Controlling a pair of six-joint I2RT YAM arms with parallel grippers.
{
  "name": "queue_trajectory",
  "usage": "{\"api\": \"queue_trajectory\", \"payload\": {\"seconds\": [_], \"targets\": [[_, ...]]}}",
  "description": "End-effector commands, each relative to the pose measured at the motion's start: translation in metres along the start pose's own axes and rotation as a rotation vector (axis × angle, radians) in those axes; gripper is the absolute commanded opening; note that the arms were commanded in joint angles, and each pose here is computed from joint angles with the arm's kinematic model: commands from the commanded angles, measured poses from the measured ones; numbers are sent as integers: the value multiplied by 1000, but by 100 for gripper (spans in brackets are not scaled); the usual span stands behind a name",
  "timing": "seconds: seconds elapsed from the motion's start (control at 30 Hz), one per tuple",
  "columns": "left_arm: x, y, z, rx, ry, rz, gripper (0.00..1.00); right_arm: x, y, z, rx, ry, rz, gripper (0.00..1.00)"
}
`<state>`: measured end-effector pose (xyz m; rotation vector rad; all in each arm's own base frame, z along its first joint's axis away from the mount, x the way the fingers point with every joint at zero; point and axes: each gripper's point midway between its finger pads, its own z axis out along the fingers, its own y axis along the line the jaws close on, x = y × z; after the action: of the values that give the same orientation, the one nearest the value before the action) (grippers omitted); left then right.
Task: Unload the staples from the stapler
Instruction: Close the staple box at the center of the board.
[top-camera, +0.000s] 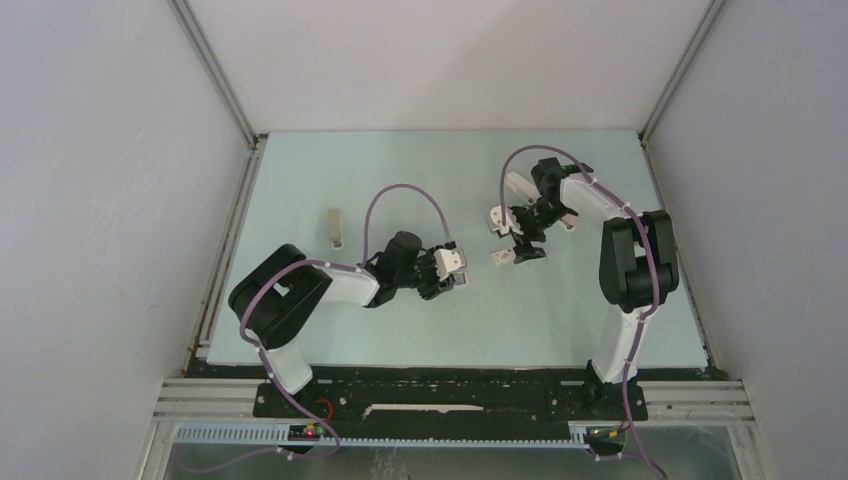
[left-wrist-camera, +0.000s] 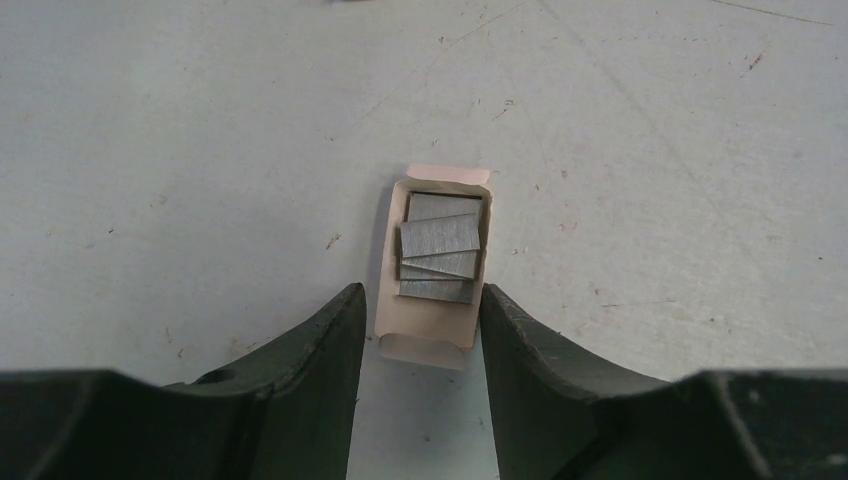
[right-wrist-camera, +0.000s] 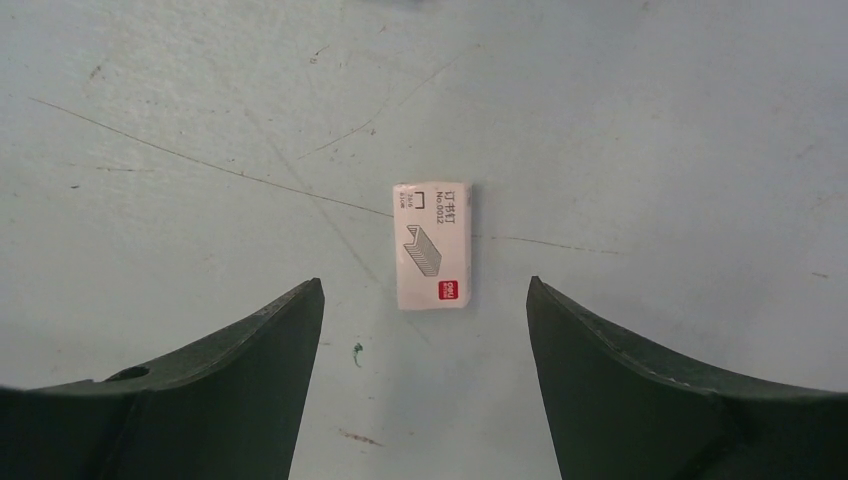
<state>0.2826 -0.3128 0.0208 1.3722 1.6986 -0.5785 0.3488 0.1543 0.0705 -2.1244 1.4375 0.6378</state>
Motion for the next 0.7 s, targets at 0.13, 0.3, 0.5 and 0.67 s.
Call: {"api": "queue_trajectory", "payload": {"seconds": [0.13, 0.3, 0.5, 0.67], "targets": [[17, -6, -2, -15, 34, -13, 50, 19, -4, 25, -11, 74, -30, 81], [15, -7, -2, -20, 25, -20, 47, 24, -5, 31, -16, 92, -26, 79], [13, -8, -2, -26, 4, -37, 45, 28, -4, 36, -25, 105, -20, 75], [14, -11, -3, -26, -2, -44, 45, 31, 1, 39, -45, 114, -4, 68]]}}
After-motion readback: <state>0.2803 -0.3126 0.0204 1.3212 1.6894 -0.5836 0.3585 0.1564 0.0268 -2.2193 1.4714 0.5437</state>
